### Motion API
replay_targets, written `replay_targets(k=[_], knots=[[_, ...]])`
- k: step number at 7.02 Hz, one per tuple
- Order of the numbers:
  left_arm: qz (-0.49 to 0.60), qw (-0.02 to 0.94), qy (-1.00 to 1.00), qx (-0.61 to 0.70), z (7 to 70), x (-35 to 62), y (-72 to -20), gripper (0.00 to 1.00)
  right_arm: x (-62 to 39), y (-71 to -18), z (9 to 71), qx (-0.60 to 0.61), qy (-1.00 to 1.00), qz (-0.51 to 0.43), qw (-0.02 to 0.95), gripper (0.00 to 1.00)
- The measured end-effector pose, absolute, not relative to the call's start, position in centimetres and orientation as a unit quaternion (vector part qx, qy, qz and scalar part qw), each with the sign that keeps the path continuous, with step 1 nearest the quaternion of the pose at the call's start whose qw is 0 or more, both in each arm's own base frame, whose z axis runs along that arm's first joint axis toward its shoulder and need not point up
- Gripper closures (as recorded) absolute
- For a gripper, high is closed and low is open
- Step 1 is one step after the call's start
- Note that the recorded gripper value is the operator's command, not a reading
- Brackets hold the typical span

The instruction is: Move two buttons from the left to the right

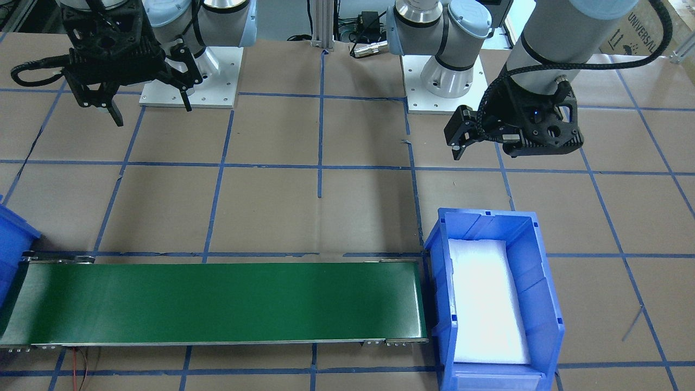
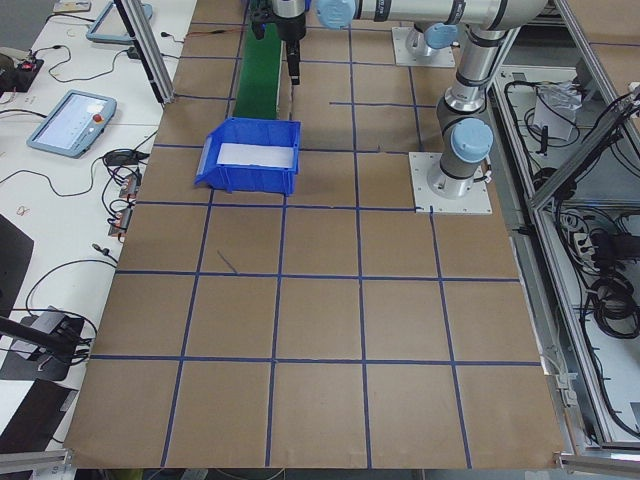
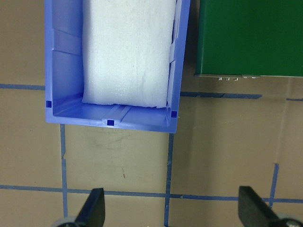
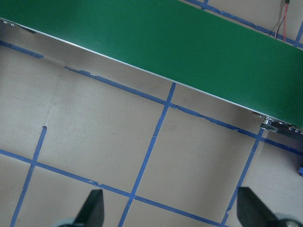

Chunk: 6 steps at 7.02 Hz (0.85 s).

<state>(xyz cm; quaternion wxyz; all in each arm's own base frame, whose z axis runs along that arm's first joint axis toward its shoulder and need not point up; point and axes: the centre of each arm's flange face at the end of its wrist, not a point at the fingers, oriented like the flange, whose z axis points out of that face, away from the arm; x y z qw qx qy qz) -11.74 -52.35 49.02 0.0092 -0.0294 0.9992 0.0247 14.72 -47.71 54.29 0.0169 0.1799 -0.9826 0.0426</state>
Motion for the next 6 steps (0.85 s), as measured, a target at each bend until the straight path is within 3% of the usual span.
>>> replay_targets(k=[6], knots=[[0.023,0.006,0.999,-0.031,49.0,-11.7,-52.4,0.00,15.0,-48.0,52.6,0.005,-0.999,0.037,0.009,0.00]])
